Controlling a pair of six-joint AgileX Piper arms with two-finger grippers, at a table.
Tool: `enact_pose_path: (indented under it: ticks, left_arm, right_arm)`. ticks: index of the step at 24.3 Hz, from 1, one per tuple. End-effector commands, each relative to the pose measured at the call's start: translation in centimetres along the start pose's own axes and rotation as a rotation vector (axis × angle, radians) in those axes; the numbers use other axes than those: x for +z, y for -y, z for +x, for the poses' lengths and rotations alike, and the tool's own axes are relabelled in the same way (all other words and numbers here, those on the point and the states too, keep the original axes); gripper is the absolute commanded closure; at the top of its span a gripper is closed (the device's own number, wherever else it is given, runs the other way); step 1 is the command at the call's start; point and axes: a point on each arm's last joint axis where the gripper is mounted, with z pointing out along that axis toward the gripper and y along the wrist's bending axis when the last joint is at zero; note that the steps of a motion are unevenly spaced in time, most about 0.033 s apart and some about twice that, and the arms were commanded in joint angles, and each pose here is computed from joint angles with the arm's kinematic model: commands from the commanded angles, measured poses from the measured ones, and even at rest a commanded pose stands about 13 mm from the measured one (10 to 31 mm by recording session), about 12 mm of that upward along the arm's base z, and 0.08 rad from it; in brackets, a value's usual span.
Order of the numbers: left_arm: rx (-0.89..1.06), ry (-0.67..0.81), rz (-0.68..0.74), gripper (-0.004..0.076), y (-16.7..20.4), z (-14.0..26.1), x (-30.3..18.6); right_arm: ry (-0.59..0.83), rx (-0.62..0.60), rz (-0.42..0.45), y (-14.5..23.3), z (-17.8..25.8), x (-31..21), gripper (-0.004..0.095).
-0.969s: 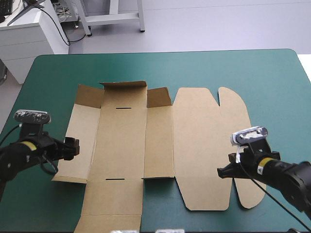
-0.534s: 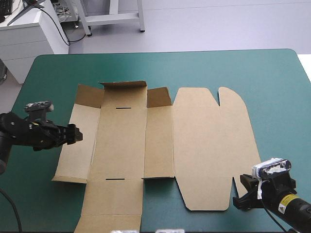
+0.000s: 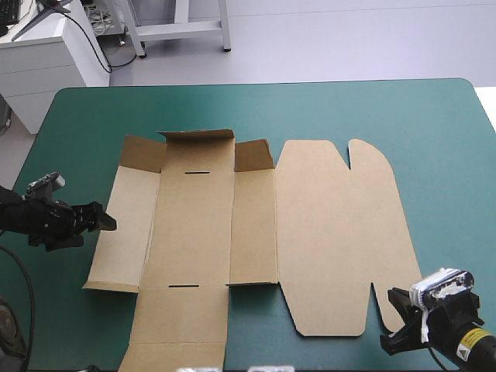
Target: Fold the box
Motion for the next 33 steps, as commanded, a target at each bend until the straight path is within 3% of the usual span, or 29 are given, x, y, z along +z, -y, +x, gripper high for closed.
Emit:
enact_pose_path:
  ticks: [1,7,12,19,22,27,31,33]
  left_arm:
    - [0.090,0.013,0.079,0.0107,0.9,-0.7,-0.2]
    - [0.062,-0.076,0.152,0.0107,0.7,0.3,2.2]
    - [0.130,-0.158,0.301,0.0107,3.5,1.5,3.5]
    - [0.207,-0.249,0.270,0.0116,5.1,2.1,4.5]
    - [0.202,-0.242,0.269,0.0206,5.2,2.2,4.3]
    - [0.227,-0.213,0.243,0.0435,5.5,2.5,3.4]
    - [0.247,-0.203,0.217,0.0697,5.6,2.7,2.8]
    - [0.252,-0.210,0.198,0.0731,5.5,2.8,2.7]
  right_arm:
    - [0.141,-0.059,-0.025,-0.3,-1.0,-1.4,0.0908]
    - [0.226,-0.082,-0.027,-0.3,-0.4,-2.9,0.0908]
    - [0.231,-0.087,-0.027,-0.3,-0.4,-2.9,0.0908]
    - [0.233,-0.104,-0.023,-0.3,-0.5,-2.9,0.0908]
    - [0.231,-0.106,-0.023,-0.3,-0.4,-2.9,0.0908]
    - [0.230,-0.106,-0.023,-0.3,-0.4,-2.9,0.0908]
    - [0.230,-0.106,-0.023,-0.3,-0.4,-2.9,0.0908]
    - [0.227,-0.112,-0.022,-0.3,-0.4,-2.9,0.0908]
